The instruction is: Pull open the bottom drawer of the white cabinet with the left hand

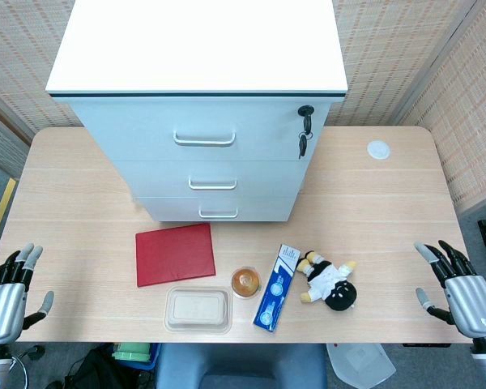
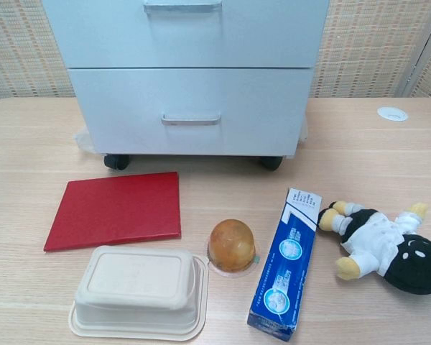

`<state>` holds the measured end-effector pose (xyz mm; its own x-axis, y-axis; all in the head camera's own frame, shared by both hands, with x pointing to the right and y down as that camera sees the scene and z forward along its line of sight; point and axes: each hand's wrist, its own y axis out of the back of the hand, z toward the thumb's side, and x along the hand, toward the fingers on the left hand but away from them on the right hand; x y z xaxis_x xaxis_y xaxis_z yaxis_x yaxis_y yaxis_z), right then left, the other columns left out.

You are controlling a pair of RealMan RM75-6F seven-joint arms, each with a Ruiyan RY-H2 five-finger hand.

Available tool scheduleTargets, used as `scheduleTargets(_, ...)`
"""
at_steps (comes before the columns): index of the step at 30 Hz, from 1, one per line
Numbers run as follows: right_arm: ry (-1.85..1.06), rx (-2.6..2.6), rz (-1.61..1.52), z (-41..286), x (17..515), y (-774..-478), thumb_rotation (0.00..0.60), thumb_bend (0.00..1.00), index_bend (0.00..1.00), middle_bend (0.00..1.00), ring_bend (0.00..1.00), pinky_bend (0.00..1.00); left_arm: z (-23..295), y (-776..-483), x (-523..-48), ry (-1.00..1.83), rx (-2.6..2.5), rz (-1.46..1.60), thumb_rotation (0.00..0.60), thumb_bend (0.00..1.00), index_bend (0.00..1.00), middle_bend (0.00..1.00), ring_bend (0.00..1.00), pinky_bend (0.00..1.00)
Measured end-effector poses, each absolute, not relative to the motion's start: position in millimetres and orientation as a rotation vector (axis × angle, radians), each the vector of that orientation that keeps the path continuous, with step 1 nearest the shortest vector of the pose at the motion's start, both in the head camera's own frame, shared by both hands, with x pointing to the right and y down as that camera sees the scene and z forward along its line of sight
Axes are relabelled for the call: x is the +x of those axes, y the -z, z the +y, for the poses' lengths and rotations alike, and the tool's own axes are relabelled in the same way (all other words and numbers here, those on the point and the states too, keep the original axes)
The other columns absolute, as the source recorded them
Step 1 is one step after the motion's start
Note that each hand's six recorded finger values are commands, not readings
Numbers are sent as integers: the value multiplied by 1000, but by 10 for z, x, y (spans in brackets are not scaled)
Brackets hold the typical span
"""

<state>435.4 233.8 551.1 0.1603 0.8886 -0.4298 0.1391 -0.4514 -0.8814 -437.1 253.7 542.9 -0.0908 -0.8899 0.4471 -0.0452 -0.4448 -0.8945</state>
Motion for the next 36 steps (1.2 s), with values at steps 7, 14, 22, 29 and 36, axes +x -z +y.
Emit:
scheduleTargets(7,-1338,-1736,-974,2259,4355,-5540,600,328,94,145,66,101,2520,-5456,-4348,1619,-1511,1043,600,353,69,1,77,163)
scheduleTargets(14,-1338,-1736,-982,2235,4361,-5566,600,327,94,145,66,101,2456,-5455,-4312,1590,-1510,1053,600,353,79,6,96,163)
scheduleTargets(22,-1327,-1713,-995,2184,4358,-5547,600,328,94,145,66,101,2258,-5411,-4158,1455,-1550,1111,600,353,202,444,518,575)
scheduleTargets(29,-1330,-1698,-999,2202,4345,-5529,600,327,94,147,66,101,1940,-5485,-3813,1285,-1678,1082,600,354,271,737,841,996)
scheduleTargets(36,-1336,-1685,-996,2219,4353,-5499,600,327,94,148,66,101,1708,-5612,-3361,1156,-1801,975,600,477,326,887,993,1000)
